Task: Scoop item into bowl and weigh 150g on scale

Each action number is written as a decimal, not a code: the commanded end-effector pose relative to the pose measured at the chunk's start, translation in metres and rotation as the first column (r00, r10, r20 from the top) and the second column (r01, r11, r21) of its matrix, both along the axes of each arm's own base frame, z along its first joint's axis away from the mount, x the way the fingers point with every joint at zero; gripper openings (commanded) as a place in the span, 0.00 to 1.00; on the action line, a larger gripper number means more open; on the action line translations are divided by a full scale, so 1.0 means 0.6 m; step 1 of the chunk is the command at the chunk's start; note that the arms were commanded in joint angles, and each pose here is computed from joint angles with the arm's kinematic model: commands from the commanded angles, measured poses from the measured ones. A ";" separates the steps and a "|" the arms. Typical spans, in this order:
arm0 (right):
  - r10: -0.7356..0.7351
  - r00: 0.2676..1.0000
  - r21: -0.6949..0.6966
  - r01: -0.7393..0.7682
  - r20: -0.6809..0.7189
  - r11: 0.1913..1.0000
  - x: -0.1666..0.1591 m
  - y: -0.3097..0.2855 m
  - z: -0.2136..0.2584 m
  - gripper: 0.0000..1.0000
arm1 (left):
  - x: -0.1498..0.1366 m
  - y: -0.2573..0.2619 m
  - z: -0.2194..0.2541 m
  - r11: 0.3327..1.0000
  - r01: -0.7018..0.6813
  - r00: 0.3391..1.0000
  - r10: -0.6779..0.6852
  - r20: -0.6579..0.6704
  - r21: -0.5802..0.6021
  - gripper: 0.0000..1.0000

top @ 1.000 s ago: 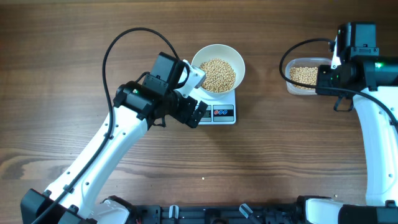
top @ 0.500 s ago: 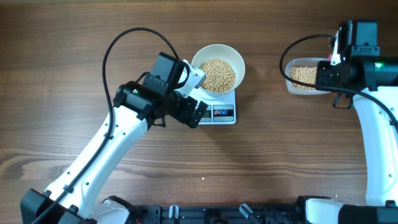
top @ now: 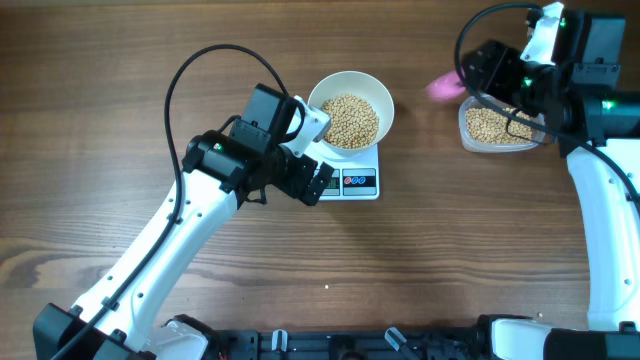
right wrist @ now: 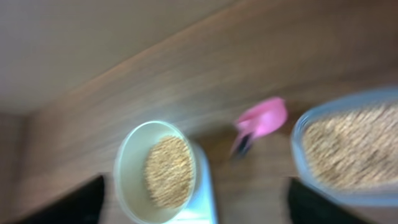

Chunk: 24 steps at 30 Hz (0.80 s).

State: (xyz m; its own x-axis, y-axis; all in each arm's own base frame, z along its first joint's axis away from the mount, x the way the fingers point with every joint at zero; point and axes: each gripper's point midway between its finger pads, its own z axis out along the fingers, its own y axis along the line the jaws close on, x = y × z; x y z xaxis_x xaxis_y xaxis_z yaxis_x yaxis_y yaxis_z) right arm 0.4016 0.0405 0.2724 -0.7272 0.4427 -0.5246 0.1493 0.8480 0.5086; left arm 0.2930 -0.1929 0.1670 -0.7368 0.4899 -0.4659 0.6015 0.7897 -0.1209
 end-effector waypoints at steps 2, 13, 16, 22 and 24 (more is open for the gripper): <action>-0.143 0.970 0.234 0.188 -0.195 0.954 -0.025 0.021 -0.015 1.00 | 0.005 0.003 0.020 1.000 -0.016 0.999 0.017 0.030 -0.015 1.00; -0.159 0.947 0.233 0.227 -0.277 0.946 -0.047 0.021 -0.033 1.00 | 0.005 0.003 0.020 1.000 -0.016 0.999 0.017 0.030 -0.015 1.00; -0.202 0.941 0.209 0.263 -0.273 0.942 -0.043 0.010 -0.035 1.00 | 0.005 0.003 0.020 1.000 -0.016 0.999 0.017 0.030 -0.015 1.00; 0.053 0.996 -0.034 -0.051 0.073 0.998 -0.002 0.006 0.028 0.99 | 0.005 0.003 0.020 1.000 -0.016 0.999 0.017 0.030 -0.015 1.00; 0.166 0.962 -0.165 -0.131 0.218 0.978 -0.004 0.007 0.076 1.00 | 0.005 0.003 0.020 1.000 -0.016 0.999 0.017 0.030 -0.015 1.00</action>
State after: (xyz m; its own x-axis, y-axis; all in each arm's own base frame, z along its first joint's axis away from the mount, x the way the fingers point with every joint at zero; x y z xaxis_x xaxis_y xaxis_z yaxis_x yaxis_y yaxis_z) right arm 0.4036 0.0459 0.2783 -0.7040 0.5397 -0.4617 0.2067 0.7776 0.5938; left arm 0.2930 -0.1929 0.1670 -0.7368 0.4899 -0.4659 0.6015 0.7897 -0.1209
